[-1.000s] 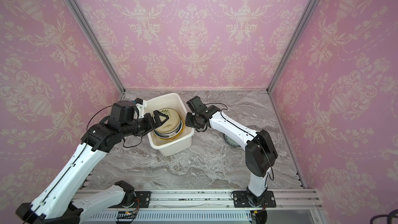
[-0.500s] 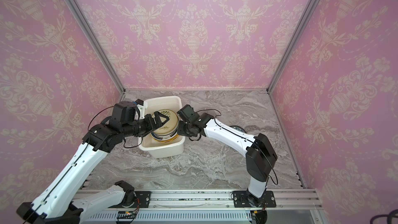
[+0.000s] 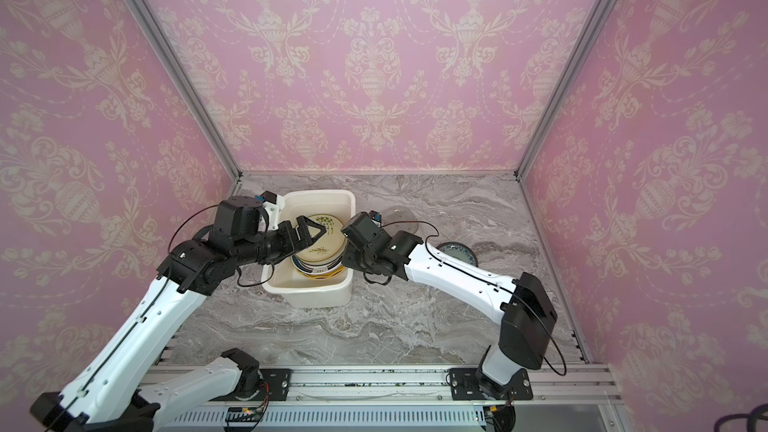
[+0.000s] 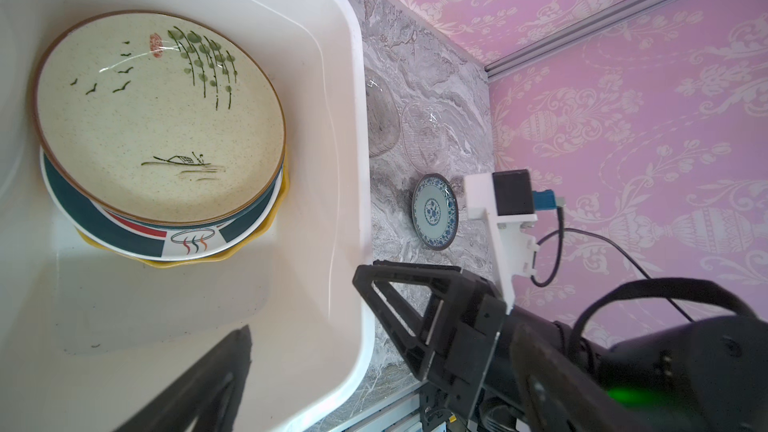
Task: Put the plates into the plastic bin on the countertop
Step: 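Swing the left gripper toward the blue-floral plate while the right draws back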
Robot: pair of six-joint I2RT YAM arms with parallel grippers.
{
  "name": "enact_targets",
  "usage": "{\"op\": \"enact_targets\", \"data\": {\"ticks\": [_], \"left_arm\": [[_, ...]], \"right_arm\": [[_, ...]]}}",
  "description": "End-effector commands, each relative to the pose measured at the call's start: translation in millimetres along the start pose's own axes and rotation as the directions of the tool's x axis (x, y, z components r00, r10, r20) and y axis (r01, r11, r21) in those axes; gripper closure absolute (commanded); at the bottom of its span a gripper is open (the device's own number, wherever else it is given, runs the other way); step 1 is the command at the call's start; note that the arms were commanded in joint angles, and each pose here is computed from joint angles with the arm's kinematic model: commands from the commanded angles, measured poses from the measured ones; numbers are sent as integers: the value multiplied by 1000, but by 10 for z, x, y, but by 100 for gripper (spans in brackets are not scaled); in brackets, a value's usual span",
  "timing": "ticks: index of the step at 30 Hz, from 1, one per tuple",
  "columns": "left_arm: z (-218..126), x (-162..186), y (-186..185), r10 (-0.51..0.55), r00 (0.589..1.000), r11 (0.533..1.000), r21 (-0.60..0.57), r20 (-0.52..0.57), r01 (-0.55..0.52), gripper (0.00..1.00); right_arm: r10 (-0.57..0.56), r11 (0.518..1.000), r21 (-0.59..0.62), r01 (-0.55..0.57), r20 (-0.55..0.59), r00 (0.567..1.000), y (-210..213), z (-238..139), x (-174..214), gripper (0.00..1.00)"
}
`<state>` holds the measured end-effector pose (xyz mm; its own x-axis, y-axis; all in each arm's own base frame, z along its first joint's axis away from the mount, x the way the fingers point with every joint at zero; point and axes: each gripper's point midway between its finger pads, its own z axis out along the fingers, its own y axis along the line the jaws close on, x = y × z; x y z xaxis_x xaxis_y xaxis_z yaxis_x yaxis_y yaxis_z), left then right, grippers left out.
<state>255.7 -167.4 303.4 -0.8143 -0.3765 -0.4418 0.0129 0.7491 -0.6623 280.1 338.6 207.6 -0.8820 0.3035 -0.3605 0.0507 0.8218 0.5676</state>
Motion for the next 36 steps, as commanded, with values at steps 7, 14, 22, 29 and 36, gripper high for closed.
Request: {"op": "enact_targets", "data": {"ticks": [7, 14, 22, 29, 36], "left_arm": [[-142, -29, -344, 291, 957, 957, -3, 18, -291, 1], [89, 257, -761, 565, 824, 825, -4, -40, -565, 1], [340, 599, -954, 739, 664, 667, -22, -113, -745, 1], [433, 839, -1081, 821, 556, 560, -5, -129, -828, 1], [500, 1004, -1327, 880, 470, 473, 56, -66, -879, 1]], "right_arm": [[85, 996, -4, -85, 133, 987, -455, -544, -512, 48], [225, 970, 60, -237, 164, 960, -1371, -745, -633, 46], [412, 893, 85, -443, 244, 878, -2295, -980, -645, 46], [521, 833, 52, -550, 261, 813, -2669, -976, -832, 47], [503, 846, 74, -528, 215, 837, -2721, -859, -1165, 46]]}}
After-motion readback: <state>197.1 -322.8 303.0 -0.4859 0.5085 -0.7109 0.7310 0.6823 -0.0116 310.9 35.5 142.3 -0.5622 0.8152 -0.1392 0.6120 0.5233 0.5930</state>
